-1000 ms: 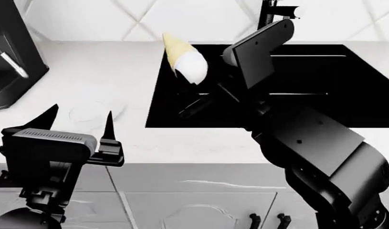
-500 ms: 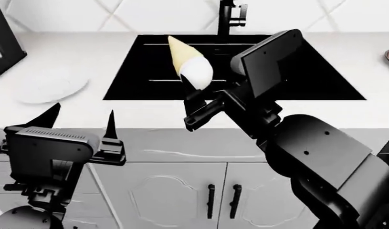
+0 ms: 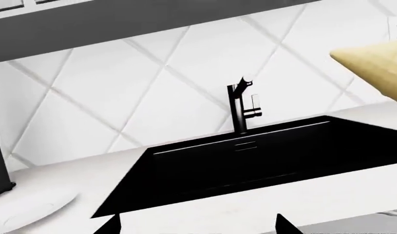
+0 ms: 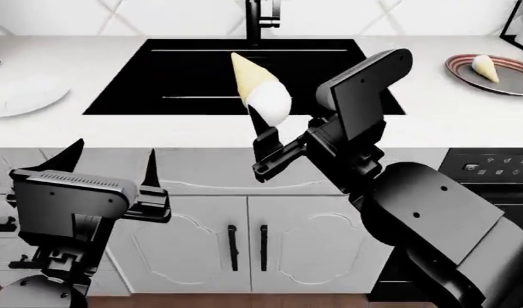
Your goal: Move the dessert items from the plate to the tray.
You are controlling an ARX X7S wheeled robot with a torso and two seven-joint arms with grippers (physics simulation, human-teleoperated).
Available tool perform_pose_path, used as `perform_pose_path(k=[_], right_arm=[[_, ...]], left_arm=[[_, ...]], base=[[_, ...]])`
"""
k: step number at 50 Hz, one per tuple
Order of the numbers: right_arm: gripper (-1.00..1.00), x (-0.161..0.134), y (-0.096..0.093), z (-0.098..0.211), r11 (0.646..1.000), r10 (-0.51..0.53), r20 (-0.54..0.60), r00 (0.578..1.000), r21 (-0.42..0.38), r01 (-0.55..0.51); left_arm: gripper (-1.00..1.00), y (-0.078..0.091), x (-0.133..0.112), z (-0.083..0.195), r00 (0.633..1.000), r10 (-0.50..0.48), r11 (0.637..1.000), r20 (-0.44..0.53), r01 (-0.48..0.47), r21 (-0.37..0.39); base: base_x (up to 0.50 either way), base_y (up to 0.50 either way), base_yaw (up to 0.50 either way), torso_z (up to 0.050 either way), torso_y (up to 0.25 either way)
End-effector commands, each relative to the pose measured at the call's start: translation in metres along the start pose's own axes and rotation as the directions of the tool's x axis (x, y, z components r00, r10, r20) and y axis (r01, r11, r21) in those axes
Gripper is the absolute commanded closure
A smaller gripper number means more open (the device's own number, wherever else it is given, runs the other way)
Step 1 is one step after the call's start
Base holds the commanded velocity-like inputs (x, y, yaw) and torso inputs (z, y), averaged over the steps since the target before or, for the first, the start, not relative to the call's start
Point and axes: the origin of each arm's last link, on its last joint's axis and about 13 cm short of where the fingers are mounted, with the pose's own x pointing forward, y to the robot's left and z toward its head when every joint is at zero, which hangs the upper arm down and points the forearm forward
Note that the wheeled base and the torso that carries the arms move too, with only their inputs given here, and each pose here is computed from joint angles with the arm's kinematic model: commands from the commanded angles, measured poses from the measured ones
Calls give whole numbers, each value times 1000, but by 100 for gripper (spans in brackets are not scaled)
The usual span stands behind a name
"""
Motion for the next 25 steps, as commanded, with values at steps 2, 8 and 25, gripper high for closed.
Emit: perform_pose_path(k=[2, 8, 25], right_arm=[[100, -2, -2, -2, 1000, 3, 11, 1000, -22, -3], [100, -4, -4, -3, 1000, 18, 28, 999, -21, -17], [100, -7, -6, -6, 1000, 14, 50, 999, 0, -14]], left_arm=[[-100, 0, 0, -2, 1000, -4, 1000, -3, 5, 6], [-100, 0, 0, -2, 1000, -7, 1000, -2, 7, 12], [-100, 0, 0, -2, 1000, -7, 1000, 8, 7, 21]], base=[[-131, -500, 0, 0, 0], [-44, -500, 0, 0, 0], [0, -500, 0, 0, 0]])
